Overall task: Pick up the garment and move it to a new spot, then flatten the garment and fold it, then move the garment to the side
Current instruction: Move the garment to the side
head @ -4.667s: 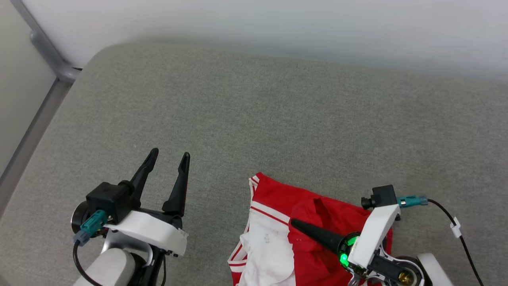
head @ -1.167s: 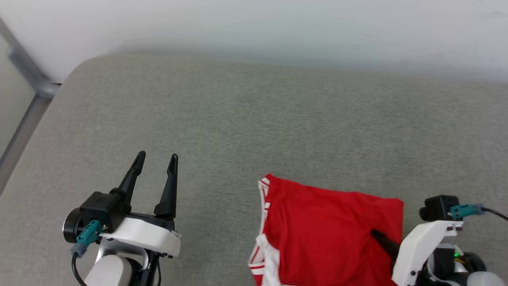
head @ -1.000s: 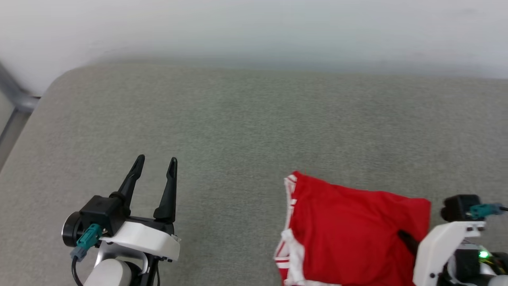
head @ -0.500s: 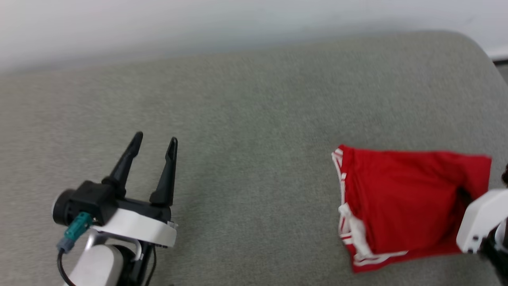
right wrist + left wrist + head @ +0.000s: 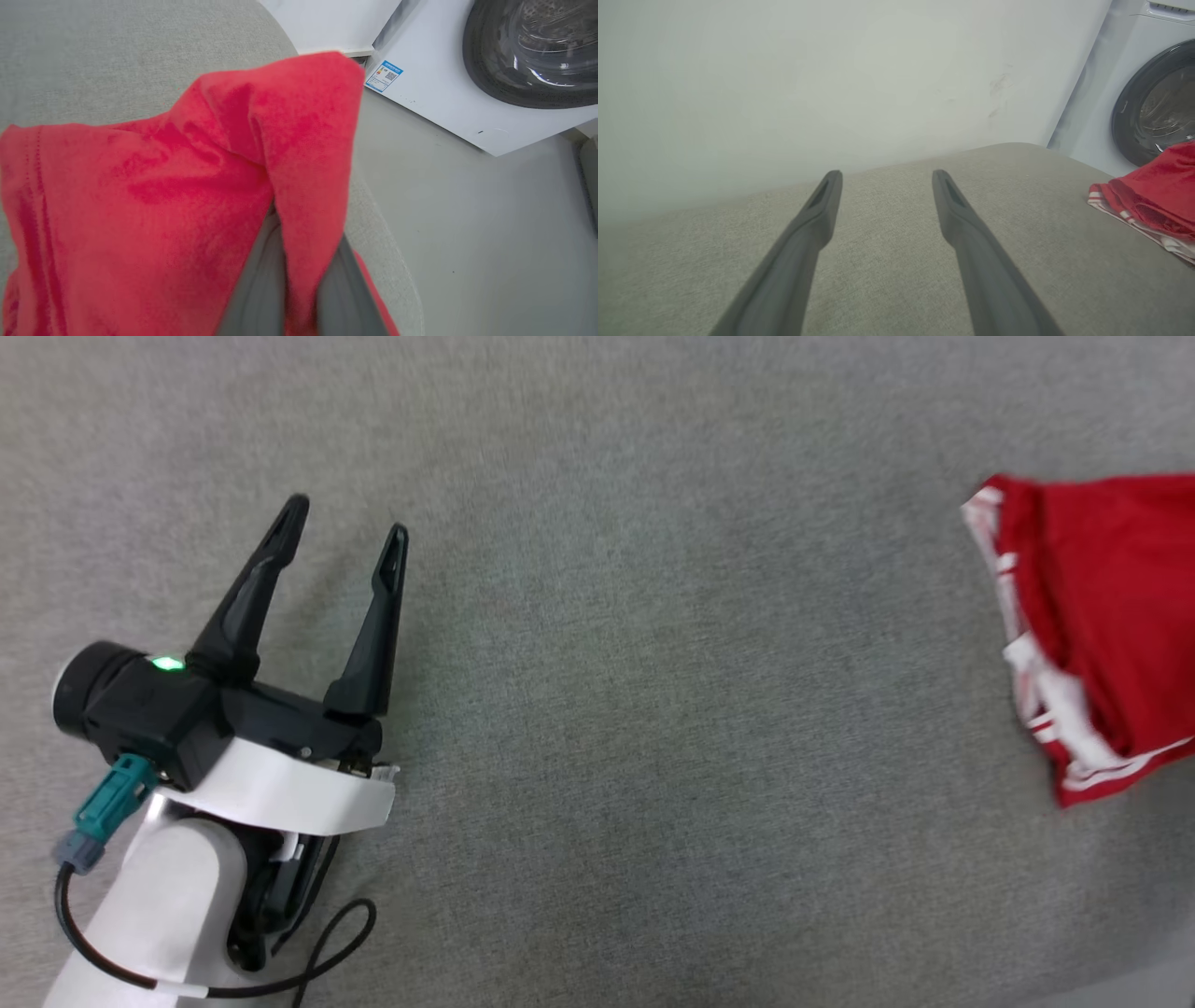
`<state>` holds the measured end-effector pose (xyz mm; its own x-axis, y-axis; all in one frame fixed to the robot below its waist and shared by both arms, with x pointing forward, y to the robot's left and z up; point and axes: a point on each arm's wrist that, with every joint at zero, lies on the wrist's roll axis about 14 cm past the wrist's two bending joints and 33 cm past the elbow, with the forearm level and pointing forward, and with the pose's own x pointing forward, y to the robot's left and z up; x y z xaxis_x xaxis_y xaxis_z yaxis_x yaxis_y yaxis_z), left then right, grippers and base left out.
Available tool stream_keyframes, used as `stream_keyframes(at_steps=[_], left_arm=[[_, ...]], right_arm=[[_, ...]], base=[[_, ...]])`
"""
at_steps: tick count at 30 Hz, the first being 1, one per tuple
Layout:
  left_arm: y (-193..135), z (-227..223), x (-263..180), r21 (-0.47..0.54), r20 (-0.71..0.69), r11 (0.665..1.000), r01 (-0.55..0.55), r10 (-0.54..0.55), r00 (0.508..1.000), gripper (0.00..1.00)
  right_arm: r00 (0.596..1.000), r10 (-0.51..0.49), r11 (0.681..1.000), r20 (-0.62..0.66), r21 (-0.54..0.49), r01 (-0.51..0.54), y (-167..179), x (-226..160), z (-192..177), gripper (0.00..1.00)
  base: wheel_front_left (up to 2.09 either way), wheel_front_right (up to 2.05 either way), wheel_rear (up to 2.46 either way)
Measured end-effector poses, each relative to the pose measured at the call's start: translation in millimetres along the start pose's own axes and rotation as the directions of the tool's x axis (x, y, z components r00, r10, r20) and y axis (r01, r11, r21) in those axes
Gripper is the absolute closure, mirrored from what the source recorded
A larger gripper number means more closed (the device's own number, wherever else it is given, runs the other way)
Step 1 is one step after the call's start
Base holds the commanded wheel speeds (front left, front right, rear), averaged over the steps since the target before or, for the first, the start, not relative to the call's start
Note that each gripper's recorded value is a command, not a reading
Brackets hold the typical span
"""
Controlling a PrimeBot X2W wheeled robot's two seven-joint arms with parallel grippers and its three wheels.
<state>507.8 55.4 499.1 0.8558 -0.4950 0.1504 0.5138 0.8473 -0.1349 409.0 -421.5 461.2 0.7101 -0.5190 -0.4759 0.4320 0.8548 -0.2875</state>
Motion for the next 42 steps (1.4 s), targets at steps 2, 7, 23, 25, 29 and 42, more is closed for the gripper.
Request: stream_keyframes(at_steps=[2,7,23,25,29,42], left_arm=[[2.0,-7.4,4.6,-0.013,-0.002,1.000,0.006,-0.006,1.000,0.00],[12.4,-27.3,6.6,-0.025,-0.031,1.000,-0.004,0.003,1.000,0.00],[16.7,-9.8,-13.9,-0.016,-0.022,0.997,-0.076,0.075,0.997,0.00],[17.3,-5.8,-22.1,-0.022,-0.026,0.995,-0.102,0.101,0.995,0.00],[19.6,4.8,-40.7,-0.022,-0.024,0.987,-0.160,0.159,0.987,0.00],[32.2,39.7,-115.3,0.055,-0.006,0.943,-0.330,0.330,0.944,0.00]], right_arm=[[0.999,-0.037,0.999,0.020,-0.018,0.037,-7.9,11.9,3.5,1.00],[0.997,-0.071,0.997,0.013,-0.044,0.071,-7.5,37.1,-4.6,1.00],[0.972,-0.128,0.992,0.196,0.026,0.126,-15.6,18.5,8.3,0.00],[0.966,-0.117,0.993,0.230,0.038,0.112,-14.7,9.2,9.6,0.00],[0.958,-0.066,0.997,0.278,0.058,0.051,-0.4,-11.0,3.9,0.00],[0.874,0.275,0.947,0.400,0.046,-0.319,112.6,-85.5,2.9,0.00]], base=[[0.00,0.00,0.00],[0.00,0.00,0.00],[0.00,0.00,0.00],[0.00,0.00,0.00],[0.00,0.00,0.00],[0.00,0.00,0.00]])
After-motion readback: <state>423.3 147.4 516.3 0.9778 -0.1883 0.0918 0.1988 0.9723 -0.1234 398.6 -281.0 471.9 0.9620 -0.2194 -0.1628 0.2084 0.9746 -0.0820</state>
